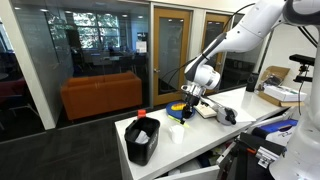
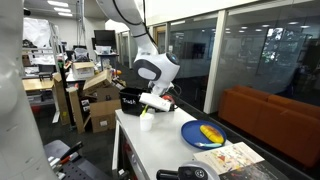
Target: Put the yellow sharpie in the cup
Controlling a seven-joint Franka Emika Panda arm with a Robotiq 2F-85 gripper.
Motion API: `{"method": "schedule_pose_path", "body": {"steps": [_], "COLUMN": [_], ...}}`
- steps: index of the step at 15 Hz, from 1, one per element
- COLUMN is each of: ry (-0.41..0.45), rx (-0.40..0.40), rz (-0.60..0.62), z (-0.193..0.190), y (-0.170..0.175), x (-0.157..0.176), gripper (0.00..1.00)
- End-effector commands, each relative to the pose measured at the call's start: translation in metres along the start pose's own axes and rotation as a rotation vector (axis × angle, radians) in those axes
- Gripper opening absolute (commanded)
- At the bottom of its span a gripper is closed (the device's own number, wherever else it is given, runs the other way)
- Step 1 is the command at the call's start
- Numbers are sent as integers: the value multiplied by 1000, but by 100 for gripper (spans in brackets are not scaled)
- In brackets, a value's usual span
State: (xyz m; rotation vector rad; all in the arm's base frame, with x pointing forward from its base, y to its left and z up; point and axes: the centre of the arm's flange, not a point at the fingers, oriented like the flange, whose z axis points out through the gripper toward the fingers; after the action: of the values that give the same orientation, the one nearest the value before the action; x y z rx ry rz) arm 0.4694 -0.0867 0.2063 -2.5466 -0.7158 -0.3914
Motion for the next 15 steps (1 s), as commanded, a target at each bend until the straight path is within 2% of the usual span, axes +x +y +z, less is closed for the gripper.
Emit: {"method": "schedule_pose_path", "body": {"steps": [1,7,15], "ry": [24,68,140], "rx": [-33,-43,-37], "rz": [-7,26,42], "z": [6,19,40], "y": [-4,-9,0], "x": [4,11,-7], "gripper": [4,4,4]}}
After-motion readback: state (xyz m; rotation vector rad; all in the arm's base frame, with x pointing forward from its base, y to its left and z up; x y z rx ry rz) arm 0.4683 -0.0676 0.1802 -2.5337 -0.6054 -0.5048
